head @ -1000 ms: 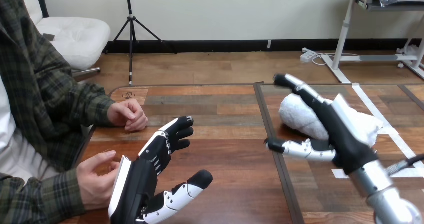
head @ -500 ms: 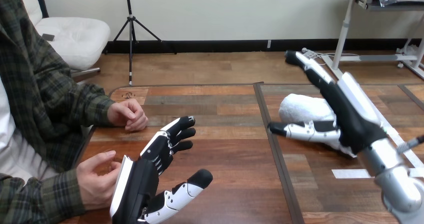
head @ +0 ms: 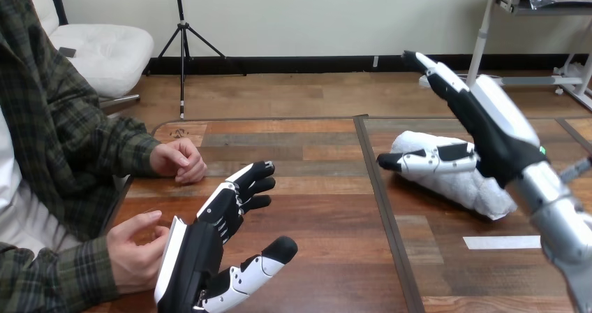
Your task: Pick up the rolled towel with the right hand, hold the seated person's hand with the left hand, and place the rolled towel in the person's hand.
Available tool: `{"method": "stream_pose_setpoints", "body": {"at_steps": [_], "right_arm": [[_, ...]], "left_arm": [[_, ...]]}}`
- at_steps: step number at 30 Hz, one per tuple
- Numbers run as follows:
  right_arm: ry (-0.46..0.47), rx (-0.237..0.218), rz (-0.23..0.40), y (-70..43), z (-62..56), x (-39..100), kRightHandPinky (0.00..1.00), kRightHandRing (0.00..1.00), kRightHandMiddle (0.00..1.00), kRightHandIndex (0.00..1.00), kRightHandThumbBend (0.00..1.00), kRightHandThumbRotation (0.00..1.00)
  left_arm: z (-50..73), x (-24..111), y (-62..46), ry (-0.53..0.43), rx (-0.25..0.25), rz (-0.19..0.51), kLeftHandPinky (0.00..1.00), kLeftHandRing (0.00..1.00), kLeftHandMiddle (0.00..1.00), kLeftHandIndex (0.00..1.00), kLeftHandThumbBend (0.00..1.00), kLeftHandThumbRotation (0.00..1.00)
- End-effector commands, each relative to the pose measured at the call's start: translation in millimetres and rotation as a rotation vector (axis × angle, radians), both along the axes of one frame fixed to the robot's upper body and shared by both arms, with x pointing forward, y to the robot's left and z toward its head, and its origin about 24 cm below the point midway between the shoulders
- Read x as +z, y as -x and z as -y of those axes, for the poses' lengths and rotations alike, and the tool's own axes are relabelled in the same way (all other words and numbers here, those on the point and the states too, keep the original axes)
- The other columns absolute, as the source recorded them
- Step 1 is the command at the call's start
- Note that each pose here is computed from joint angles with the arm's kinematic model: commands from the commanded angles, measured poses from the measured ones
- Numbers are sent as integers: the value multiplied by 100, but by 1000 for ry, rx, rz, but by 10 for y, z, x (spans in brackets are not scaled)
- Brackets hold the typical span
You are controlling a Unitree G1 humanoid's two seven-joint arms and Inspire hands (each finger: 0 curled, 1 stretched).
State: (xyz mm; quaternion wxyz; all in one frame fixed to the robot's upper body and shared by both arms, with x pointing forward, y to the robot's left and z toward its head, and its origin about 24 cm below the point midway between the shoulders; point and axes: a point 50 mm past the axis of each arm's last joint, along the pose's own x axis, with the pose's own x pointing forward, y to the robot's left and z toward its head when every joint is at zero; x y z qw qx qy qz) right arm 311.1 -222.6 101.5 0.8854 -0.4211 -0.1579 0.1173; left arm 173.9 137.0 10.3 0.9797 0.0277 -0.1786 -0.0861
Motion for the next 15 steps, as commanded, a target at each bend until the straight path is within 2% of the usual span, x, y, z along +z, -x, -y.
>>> {"method": "stream_pose_setpoints", "body": {"at_steps": [1,10,15], "right_arm": [[70,23,96,-166,-53,403,96,100,95,95,100,40],[131,-6,52,-322,8,469,95,99,95,95,100,42],[203,-24,6,-406,50,517,95,99,96,95,100,42]], "left_arm": [[59,109,-61,24,-5,66,76,81,84,80,82,57],[54,121,-37,23,-2,70,75,81,83,80,82,59],[49,129,-20,23,-2,71,73,81,83,80,82,59]]}}
